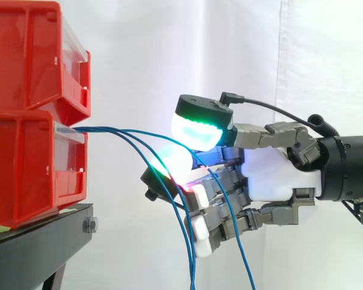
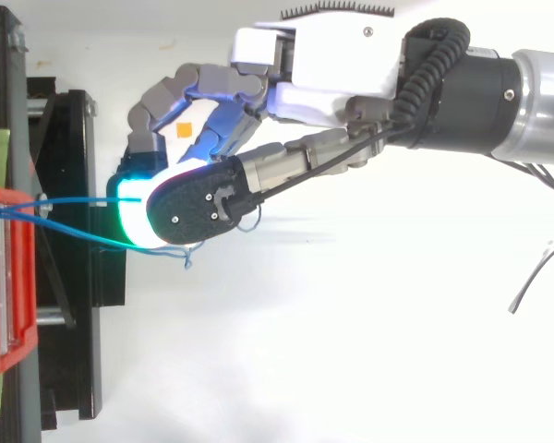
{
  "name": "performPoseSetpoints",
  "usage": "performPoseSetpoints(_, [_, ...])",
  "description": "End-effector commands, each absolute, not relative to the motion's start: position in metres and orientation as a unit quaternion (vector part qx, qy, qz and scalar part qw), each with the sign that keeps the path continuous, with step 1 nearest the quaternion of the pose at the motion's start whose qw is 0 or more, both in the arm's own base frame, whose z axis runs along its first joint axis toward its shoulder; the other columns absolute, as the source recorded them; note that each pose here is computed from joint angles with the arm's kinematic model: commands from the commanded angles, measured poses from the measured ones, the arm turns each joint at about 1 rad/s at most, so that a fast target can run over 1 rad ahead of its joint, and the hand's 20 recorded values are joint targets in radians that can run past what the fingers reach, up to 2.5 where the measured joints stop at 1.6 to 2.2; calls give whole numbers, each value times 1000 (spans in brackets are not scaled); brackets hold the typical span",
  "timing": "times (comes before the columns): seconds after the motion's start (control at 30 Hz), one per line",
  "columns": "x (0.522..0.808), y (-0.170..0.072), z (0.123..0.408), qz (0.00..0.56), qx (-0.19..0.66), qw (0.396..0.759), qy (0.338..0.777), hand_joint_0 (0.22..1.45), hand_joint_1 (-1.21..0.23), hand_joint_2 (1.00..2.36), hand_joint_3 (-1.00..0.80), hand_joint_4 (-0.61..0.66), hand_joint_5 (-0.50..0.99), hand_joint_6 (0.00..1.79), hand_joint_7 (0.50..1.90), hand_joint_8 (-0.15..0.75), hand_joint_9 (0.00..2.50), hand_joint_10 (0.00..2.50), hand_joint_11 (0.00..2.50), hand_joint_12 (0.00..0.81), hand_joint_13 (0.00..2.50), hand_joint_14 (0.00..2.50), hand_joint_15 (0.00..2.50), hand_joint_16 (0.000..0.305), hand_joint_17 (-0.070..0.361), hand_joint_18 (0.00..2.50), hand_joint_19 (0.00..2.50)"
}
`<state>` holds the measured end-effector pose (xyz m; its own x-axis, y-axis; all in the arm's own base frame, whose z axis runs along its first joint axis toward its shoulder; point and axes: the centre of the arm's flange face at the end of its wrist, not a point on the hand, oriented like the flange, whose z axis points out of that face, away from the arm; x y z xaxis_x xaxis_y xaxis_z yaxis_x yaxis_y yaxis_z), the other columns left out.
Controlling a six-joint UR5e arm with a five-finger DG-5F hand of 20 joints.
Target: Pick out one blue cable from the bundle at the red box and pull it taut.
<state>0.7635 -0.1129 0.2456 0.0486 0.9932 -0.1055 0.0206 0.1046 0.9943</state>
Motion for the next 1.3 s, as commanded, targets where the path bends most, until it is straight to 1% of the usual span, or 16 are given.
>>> performPoseSetpoints(0.0, [763,-113,246,456,490,533,518,566,-600,1025,-185,33,-187,895,969,205,943,26,778,307,916,24,677,49,110,581,729])
performPoseSetpoints(0.2, [764,-112,246,456,490,533,518,578,-639,1028,-122,-8,-189,918,982,198,945,27,783,304,918,24,681,49,109,590,709])
performPoseSetpoints(0.33, [764,-112,245,456,490,533,517,586,-655,1028,-82,-75,-186,932,1004,194,946,27,780,302,918,24,675,48,108,593,717])
performPoseSetpoints(0.5, [764,-112,246,455,491,535,516,603,-681,1026,-23,-178,-176,945,1081,185,970,27,788,301,930,25,665,48,108,612,703])
performPoseSetpoints(0.57, [763,-113,245,454,492,534,516,609,-684,1026,-30,-193,-178,948,1085,182,975,26,785,299,930,26,671,47,106,611,703])
performPoseSetpoints(0.63, [763,-113,245,454,492,534,516,617,-684,1028,-40,-220,-184,953,1059,179,976,27,797,293,936,24,667,47,105,612,696])
performPoseSetpoints(0.67, [763,-113,245,453,492,534,517,620,-684,1028,-48,-221,-186,954,1050,180,982,25,794,290,942,24,670,46,104,617,705])
performPoseSetpoints(0.7, [763,-111,244,453,492,533,518,622,-682,1029,-53,-220,-187,954,1047,180,992,27,792,288,1003,25,693,46,103,644,704])
performPoseSetpoints(0.8, [763,-113,244,454,495,531,516,633,-680,1030,-64,-245,-191,954,1055,176,1040,27,812,272,1137,27,832,44,99,714,689])
performPoseSetpoints(0.9, [761,-113,243,454,500,526,517,635,-680,1031,-62,-242,-192,955,1047,178,1059,28,833,269,1152,28,863,43,98,708,686])
performPoseSetpoints(1.03, [756,-112,239,452,520,503,522,636,-679,1031,-63,-239,-192,955,1053,180,1062,27,834,272,1151,29,875,44,98,694,681])
performPoseSetpoints(1.13, [753,-115,237,448,523,497,529,638,-679,1031,-66,-238,-192,955,1054,177,1060,28,836,270,1152,29,861,44,98,692,680])
performPoseSetpoints(1.23, [753,-115,244,452,519,498,527,640,-677,1030,-74,-226,-194,956,1036,176,1075,28,848,272,1159,29,876,43,98,691,682])
performPoseSetpoints(1.27, [751,-115,256,455,516,502,525,641,-676,1030,-76,-227,-194,956,1023,176,1092,28,864,272,1159,29,877,43,97,691,681])
